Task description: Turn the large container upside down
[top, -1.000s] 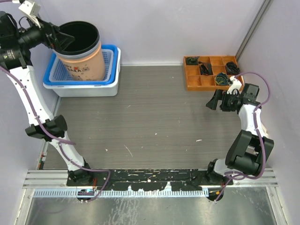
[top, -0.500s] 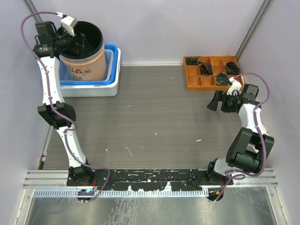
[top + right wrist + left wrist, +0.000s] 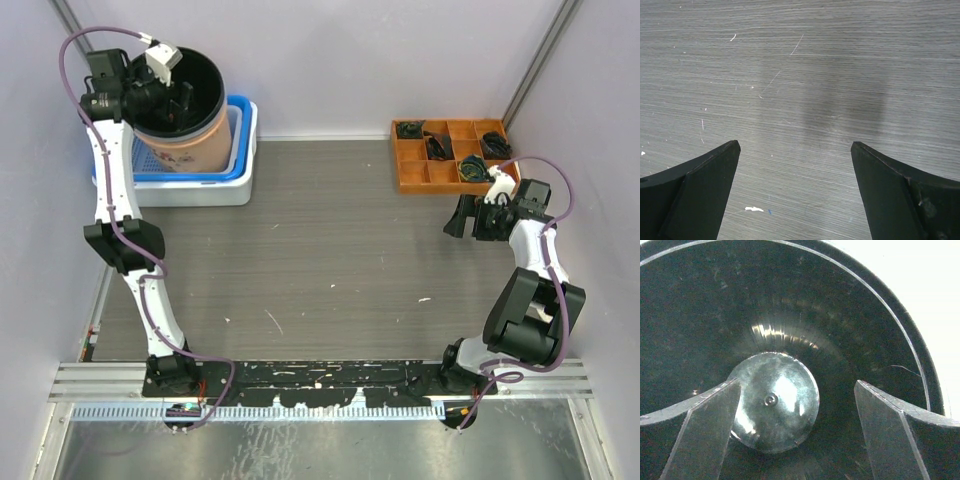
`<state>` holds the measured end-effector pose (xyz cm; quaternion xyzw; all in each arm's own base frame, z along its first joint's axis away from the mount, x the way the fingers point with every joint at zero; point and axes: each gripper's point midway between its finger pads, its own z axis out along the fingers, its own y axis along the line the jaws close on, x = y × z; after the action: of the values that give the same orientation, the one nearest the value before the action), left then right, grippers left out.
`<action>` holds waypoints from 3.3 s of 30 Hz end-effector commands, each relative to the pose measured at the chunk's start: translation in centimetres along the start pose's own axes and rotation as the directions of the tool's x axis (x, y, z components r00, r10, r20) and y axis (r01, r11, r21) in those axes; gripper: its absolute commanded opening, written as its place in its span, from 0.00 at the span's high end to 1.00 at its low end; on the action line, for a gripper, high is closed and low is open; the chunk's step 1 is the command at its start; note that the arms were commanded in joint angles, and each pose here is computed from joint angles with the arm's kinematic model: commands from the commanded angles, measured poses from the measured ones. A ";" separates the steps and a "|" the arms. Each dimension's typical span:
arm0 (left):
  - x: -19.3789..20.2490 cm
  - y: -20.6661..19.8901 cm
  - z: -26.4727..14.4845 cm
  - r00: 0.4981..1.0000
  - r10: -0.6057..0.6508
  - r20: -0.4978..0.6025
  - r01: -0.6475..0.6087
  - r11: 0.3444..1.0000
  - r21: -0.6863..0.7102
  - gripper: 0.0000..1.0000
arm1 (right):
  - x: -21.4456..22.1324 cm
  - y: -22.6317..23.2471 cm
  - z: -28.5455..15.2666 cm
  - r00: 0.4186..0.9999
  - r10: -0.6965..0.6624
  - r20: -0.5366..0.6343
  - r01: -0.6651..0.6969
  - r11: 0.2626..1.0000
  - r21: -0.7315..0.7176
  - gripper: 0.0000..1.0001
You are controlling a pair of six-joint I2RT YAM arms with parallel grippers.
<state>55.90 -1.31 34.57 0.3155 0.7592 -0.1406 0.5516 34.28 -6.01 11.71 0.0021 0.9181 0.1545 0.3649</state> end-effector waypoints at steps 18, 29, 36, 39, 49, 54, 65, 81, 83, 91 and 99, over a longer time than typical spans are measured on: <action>-10.6 -5.8 -6.0 0.962 0.214 0.170 -0.212 0.977 -0.033 0.01 | -2.2 -0.2 -0.5 0.998 -0.045 0.044 0.045 0.999 0.003 0.00; -9.2 -2.4 -3.4 0.962 0.251 0.111 -0.237 0.964 -0.124 0.01 | -2.2 -0.1 -0.6 0.998 -0.052 0.048 0.052 0.999 -0.001 0.00; -7.0 -1.1 -1.9 0.968 0.243 0.054 -0.234 0.962 -0.140 0.01 | -2.2 -0.1 -0.6 0.998 -0.050 0.048 0.050 0.999 0.002 0.00; -6.2 -0.7 -1.5 0.970 0.242 0.034 -0.235 0.962 -0.142 0.10 | -2.5 0.2 -0.7 0.998 -0.044 0.055 0.045 0.999 -0.011 0.00; -4.8 0.1 -0.4 0.974 0.228 0.005 -0.225 0.964 -0.144 0.22 | -2.7 0.3 -1.0 0.997 -0.047 0.061 0.048 0.999 -0.011 0.00; -4.1 0.4 0.0 0.975 0.222 -0.009 -0.221 0.964 -0.146 0.38 | -2.7 0.3 -1.0 0.997 -0.050 0.062 0.051 0.999 -0.009 0.00; -5.4 -0.2 -1.1 0.971 0.241 0.009 -0.237 0.959 -0.154 0.69 | -2.6 0.4 -0.9 0.997 -0.049 0.053 0.050 0.998 -0.022 0.00; -12.8 -3.7 -6.9 0.943 0.294 0.156 -0.262 0.945 -0.198 1.00 | -2.0 0.4 -0.4 0.999 -0.037 0.024 0.038 0.998 -0.044 0.00; -14.3 -4.7 -8.2 0.928 0.324 0.182 -0.287 0.936 -0.204 1.00 | -1.9 0.5 -0.3 0.999 -0.032 0.017 0.032 0.998 -0.052 0.00; -16.1 -5.9 -10.5 0.904 0.391 0.171 -0.340 0.902 -0.264 1.00 | -1.4 0.5 0.1 1.000 -0.026 -0.005 0.025 0.997 -0.069 0.00; -15.4 -6.6 -9.9 0.914 0.376 0.154 -0.333 0.911 -0.244 0.73 | -1.1 0.6 0.2 1.000 -0.023 -0.019 0.021 0.997 -0.078 0.00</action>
<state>49.79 -5.02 44.82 0.3534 0.7118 -0.0299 0.6062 34.18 -5.31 10.79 -0.0070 0.9235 0.1868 0.3349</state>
